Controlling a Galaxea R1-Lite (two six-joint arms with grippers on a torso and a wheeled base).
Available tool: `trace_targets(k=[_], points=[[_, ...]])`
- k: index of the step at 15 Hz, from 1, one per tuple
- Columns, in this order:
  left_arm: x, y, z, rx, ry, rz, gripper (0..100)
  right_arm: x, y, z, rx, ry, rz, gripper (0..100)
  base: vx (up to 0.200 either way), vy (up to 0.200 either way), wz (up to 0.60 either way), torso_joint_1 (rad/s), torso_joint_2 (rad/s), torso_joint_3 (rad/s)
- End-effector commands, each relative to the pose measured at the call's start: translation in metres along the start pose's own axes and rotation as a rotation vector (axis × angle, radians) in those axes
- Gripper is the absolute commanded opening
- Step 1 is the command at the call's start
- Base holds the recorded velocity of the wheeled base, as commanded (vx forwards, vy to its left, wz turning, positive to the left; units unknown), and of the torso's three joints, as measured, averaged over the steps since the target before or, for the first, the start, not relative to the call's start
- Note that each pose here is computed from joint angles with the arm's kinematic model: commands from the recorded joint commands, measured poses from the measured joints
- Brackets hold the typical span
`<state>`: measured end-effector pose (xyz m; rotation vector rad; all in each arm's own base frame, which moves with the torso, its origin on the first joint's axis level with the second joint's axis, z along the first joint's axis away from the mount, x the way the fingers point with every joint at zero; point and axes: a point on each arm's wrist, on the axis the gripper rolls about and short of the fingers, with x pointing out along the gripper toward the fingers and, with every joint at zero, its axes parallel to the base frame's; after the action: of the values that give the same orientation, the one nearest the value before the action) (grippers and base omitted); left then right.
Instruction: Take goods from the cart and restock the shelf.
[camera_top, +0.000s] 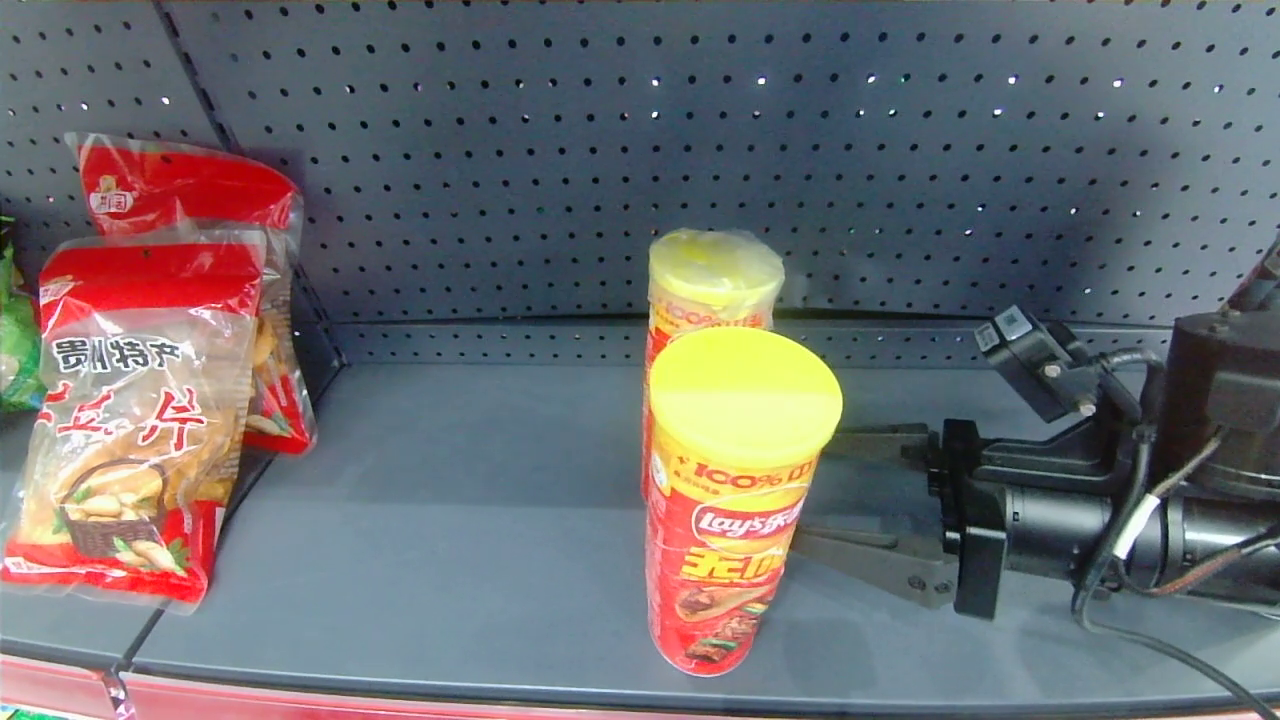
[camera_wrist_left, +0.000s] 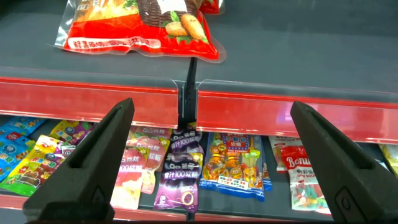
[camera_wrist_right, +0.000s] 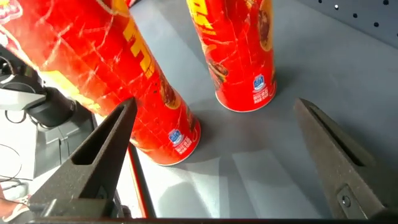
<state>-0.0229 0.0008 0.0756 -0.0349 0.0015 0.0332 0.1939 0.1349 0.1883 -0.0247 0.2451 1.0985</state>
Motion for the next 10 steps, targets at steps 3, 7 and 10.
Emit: trace_targets(k=[3, 7, 10], points=[[0.000, 0.000, 0.000, 0.000, 0.001, 0.001, 100, 0.009, -0.013, -0.004, 0.021, 0.024, -0.026, 100, 0.000, 0.000, 0.00, 0.000, 0.00, 0.000], [0.000, 0.000, 0.000, 0.000, 0.002, 0.001, 100, 0.020, -0.019, 0.001, 0.018, 0.021, -0.023, 100, 0.000, 0.000, 0.00, 0.000, 0.00, 0.000], [0.000, 0.000, 0.000, 0.000, 0.002, 0.001, 100, 0.022, -0.017, 0.000, 0.017, 0.024, -0.012, 100, 0.000, 0.000, 0.00, 0.000, 0.00, 0.000]])
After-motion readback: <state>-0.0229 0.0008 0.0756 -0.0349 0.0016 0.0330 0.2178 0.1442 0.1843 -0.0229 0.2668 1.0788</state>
